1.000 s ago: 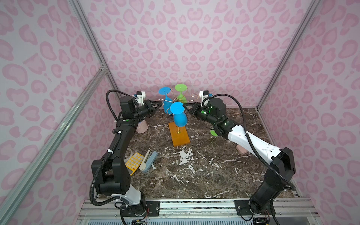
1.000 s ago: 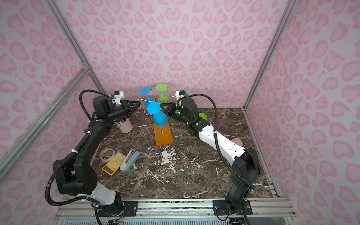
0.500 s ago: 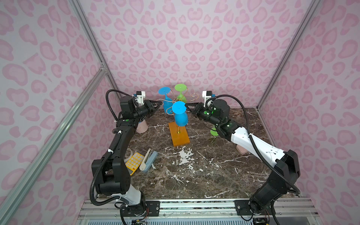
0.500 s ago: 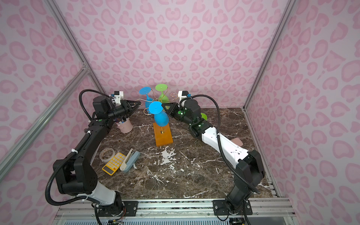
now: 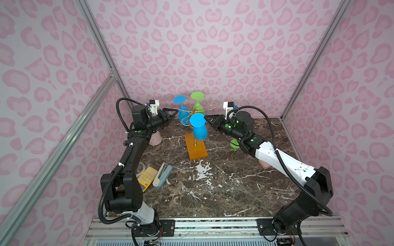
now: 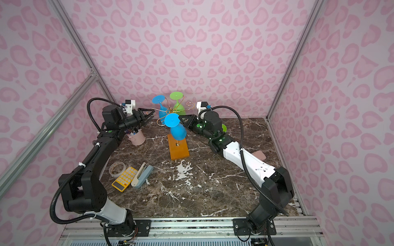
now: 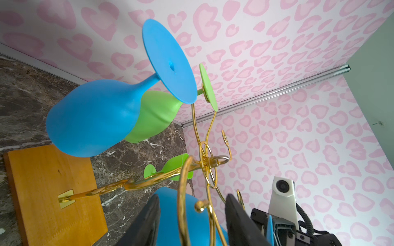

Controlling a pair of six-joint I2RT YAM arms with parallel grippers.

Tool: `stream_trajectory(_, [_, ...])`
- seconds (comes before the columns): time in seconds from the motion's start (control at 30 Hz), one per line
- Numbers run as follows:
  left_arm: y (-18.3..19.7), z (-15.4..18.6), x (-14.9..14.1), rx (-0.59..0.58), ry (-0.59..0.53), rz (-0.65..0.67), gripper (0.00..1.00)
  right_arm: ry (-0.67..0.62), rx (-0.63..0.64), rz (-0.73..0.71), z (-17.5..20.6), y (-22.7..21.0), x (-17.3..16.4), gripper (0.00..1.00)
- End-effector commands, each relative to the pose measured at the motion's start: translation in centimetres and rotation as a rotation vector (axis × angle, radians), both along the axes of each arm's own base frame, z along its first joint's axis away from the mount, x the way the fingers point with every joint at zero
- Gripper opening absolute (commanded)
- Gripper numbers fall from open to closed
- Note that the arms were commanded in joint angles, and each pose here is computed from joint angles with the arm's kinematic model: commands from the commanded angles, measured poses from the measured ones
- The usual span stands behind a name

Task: Take the wine glass off the wine glass rack
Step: Pick up the wine glass from the wine glass rack.

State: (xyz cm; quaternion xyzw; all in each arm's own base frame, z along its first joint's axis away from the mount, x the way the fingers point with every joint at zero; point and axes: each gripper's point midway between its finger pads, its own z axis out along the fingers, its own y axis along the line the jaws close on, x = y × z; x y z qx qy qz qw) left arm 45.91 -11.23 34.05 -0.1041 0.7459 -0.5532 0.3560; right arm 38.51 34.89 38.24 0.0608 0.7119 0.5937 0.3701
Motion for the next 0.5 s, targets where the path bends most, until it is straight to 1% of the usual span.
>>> stream_trajectory(0.0, [0.0,0.4,-0.1,0.006,-0.025,-0.004,0.53,-0.031,0.023,-0.007,0.9,-0.3,0.0,0.00])
stream_trajectory(0.03, [0.0,0.4,-0.1,0.006,-0.026,-0.005,0.54,-0.031,0.023,-0.009,0.9,-0.4,-0.1,0.00])
stream_trajectory(0.1, [0.1,-0.7,-0.3,0.006,-0.002,-0.001,0.57,-0.030,0.022,-0.009,0.9,-0.5,-0.2,0.00])
stream_trajectory(0.2, [0.1,-0.6,-0.4,0.011,-0.002,0.006,0.61,-0.031,0.021,-0.006,0.9,-0.6,-0.4,0.00])
stream_trajectory(0.33, [0.3,-0.5,-0.6,0.015,-0.006,0.015,0.70,-0.030,0.016,-0.007,0.8,-0.8,-0.6,0.00])
stream_trajectory(0.37, [0.2,-0.5,-0.6,0.015,-0.007,0.014,0.79,-0.029,0.015,-0.006,0.8,-0.8,-0.7,0.00])
stream_trajectory(0.4, [0.2,-0.4,-0.7,0.016,-0.009,0.014,0.90,-0.030,0.014,-0.004,0.8,-0.8,-0.8,0.00])
stream_trajectory(0.43, [0.2,-0.5,-0.7,0.016,-0.009,0.014,1.00,-0.027,0.013,-0.005,0.6,-0.9,-0.8,0.00])
stream_trajectory(0.47, [0.2,-0.5,-0.8,0.017,-0.009,0.014,0.98,-0.028,0.013,-0.005,0.7,-1.0,-0.8,0.00])
